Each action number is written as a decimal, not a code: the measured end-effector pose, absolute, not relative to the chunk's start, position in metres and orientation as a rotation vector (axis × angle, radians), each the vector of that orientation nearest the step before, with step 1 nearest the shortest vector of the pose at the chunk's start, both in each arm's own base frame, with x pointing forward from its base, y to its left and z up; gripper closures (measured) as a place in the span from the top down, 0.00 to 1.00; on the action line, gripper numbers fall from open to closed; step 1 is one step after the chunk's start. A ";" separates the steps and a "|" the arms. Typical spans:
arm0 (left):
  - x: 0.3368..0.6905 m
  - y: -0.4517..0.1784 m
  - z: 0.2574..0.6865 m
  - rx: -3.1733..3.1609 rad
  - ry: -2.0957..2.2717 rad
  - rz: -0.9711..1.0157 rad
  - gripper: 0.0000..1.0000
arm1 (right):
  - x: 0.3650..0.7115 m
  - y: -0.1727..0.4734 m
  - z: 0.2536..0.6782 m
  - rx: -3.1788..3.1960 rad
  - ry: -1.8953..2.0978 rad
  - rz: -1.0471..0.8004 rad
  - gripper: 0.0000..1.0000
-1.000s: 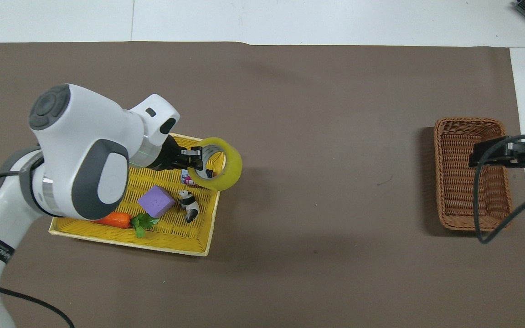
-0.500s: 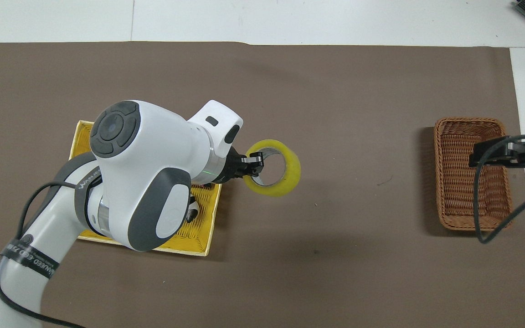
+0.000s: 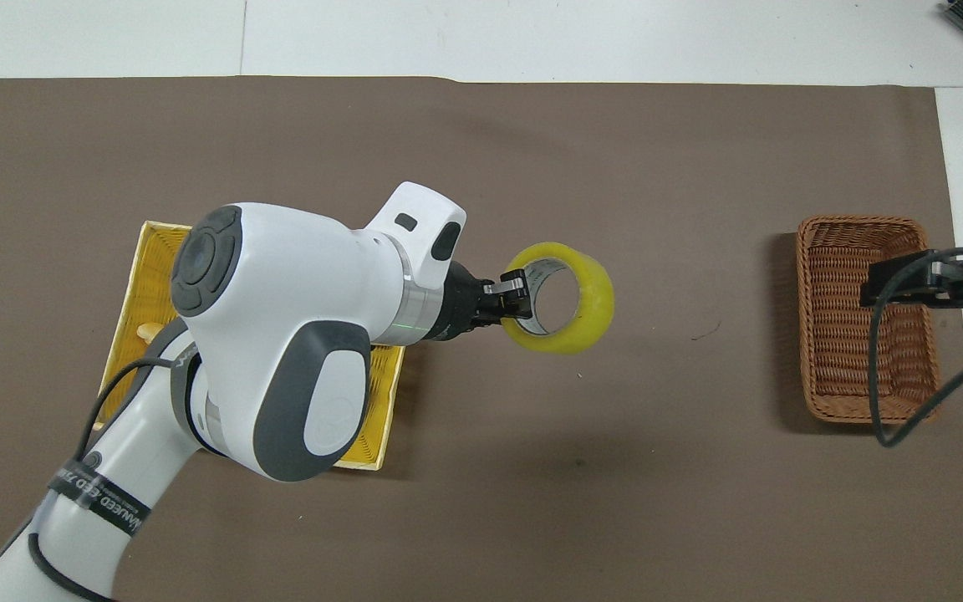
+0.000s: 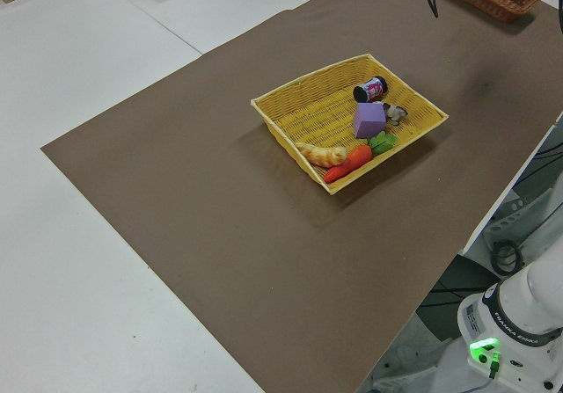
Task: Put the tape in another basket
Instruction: 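Grasp the tape roll with the left gripper and lift it toward the basket, then hold the tape with the left gripper while the right gripper reaches it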
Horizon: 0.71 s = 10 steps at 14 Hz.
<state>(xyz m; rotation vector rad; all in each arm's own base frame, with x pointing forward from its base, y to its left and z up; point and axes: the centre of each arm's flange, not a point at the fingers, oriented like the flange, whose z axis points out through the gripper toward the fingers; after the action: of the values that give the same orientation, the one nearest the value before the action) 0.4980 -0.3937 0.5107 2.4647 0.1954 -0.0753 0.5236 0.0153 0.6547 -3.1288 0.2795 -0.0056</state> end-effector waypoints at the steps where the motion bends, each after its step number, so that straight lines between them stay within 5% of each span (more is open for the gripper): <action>1: 0.493 -0.401 0.513 2.450 0.188 -0.074 0.22 | 0.524 0.015 0.655 -3.129 0.279 -0.006 1.00; 10: 0.482 -0.415 0.513 2.427 0.184 -0.099 0.22 | 0.524 0.013 0.655 -3.128 0.285 -0.006 1.00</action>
<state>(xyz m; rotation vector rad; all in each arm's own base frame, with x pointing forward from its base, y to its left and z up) 0.4821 -0.4146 0.5129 2.4266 0.1841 -0.0993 0.5236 0.0133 0.6547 -3.1283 0.2849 -0.0057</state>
